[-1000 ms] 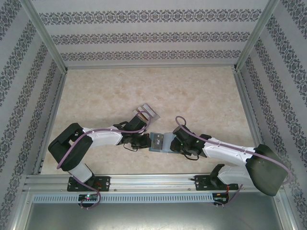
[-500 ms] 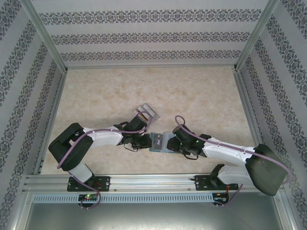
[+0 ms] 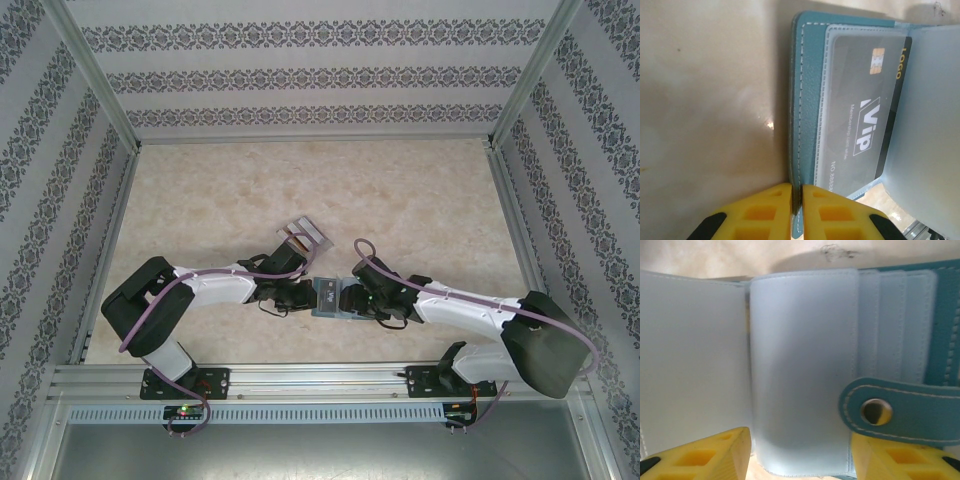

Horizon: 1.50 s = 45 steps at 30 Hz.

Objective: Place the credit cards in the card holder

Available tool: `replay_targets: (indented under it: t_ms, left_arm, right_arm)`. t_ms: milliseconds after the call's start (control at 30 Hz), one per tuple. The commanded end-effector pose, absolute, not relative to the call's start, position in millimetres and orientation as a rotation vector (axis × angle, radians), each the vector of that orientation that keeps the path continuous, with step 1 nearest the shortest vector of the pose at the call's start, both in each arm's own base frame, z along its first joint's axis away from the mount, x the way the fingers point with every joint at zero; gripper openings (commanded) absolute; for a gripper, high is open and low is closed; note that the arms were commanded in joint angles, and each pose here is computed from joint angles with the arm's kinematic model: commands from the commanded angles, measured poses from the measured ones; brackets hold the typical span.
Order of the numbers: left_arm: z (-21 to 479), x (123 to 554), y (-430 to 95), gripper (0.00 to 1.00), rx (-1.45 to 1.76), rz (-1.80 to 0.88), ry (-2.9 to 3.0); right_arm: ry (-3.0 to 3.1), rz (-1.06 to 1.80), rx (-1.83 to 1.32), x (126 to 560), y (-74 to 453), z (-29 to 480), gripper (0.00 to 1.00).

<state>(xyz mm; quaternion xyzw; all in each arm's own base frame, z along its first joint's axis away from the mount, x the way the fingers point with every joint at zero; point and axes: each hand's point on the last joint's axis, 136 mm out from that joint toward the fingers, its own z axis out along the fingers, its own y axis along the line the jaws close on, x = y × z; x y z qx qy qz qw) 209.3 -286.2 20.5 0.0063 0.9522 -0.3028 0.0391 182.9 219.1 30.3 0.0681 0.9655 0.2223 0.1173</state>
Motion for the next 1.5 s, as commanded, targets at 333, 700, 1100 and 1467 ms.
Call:
replay_targets:
  t_ms: [333, 700, 1100, 1467]
  left_arm:
    - [31, 210, -294, 0.21, 0.05, -0.944, 2.898]
    - [64, 209, -273, 0.32, 0.023, -0.872, 2.837]
    - [145, 255, -202, 0.76, -0.125, -0.511, 2.625]
    - [143, 324, -200, 0.78, -0.403, -0.572, 2.567]
  right_arm:
    - [2.838, 0.538, 0.156, 183, 209, 34, 0.57]
    - [2.777, 0.412, 0.172, 184, 177, 56, 0.54]
    - [2.497, 0.487, 0.151, 205, 160, 118, 0.55]
    - [2.374, 0.485, 0.161, 204, 138, 134, 0.55]
